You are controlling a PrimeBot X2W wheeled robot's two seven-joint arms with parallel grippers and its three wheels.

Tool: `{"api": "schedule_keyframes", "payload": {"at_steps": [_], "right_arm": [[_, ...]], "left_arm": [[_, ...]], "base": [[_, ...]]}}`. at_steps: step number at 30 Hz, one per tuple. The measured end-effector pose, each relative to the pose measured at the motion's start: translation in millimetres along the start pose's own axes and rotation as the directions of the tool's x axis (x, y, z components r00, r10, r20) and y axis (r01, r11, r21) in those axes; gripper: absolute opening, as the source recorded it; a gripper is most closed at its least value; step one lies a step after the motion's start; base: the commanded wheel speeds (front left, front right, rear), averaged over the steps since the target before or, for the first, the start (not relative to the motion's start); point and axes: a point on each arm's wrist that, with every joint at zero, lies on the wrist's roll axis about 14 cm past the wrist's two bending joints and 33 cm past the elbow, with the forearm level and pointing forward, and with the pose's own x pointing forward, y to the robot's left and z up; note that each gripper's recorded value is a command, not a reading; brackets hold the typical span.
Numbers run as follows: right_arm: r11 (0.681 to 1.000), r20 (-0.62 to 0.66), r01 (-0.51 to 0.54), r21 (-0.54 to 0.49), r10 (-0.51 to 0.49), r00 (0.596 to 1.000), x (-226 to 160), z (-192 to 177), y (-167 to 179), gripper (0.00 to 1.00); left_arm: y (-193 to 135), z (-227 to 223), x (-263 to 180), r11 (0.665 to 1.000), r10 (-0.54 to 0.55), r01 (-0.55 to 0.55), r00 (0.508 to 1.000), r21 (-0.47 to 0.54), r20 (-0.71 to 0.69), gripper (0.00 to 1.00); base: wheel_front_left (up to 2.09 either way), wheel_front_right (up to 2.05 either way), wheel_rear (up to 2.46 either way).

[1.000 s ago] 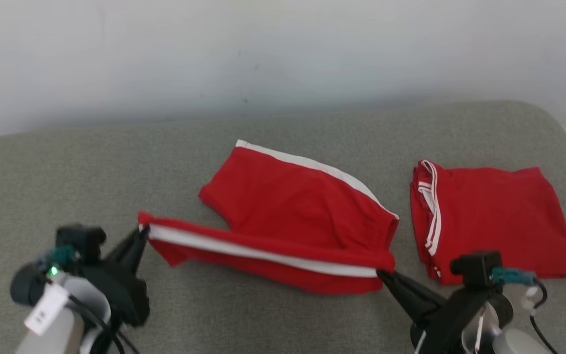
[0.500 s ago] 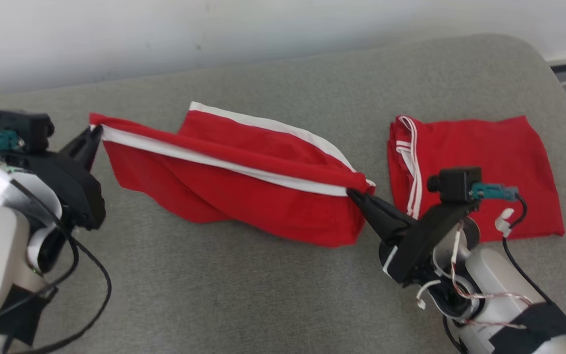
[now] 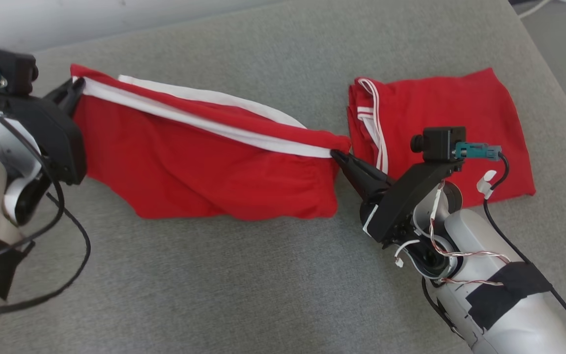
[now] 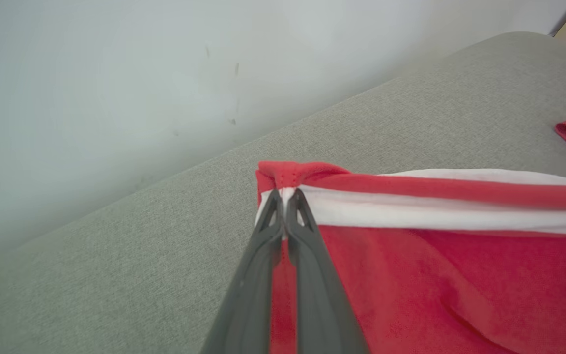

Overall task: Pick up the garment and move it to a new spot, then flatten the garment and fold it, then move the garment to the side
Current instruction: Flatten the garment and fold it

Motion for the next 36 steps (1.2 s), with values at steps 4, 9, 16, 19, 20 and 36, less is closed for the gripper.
{"api": "schedule_keyframes", "payload": {"at_steps": [4,9,16,19,20,36], "right_arm": [[1.0,0.002,0.029,0.006,-0.029,1.0,5.0,-1.7,-12.1,0.0],[0.999,-0.005,0.046,-0.002,-0.046,0.999,11.8,-4.4,-19.9,0.0],[0.997,-0.002,0.073,-0.009,-0.073,0.997,17.4,-8.8,-31.8,1.0],[0.996,0.003,0.084,-0.012,-0.084,0.996,18.7,-9.2,-36.0,1.0],[0.996,0.004,0.084,-0.013,-0.084,0.996,18.8,-9.6,-35.9,1.0],[0.995,0.062,0.049,-0.09,-0.044,0.997,4.3,0.7,-22.7,1.0]], "left_arm": [[-5.4,0.2,18.5,1.0,-0.028,0.028,1.0,0.012,-0.008,0.0],[-8.2,-11.1,36.4,0.999,-0.05,0.05,0.998,0.003,-0.034,0.0],[-16.0,-25.3,57.2,0.997,-0.073,0.073,0.996,-0.004,-0.059,1.0],[-22.8,-31.8,60.7,0.996,-0.086,0.087,0.993,0.003,-0.074,1.0],[-24.2,-33.5,60.5,0.996,-0.087,0.087,0.993,0.0,-0.077,1.0],[-18.1,-44.5,20.2,0.996,-0.04,0.037,0.999,-0.079,-0.035,1.0]], "base": [[0.0,0.0,0.0],[0.0,0.0,0.0],[0.0,0.0,0.0],[0.0,0.0,0.0],[0.0,0.0,0.0],[0.0,0.0,0.0]]}}
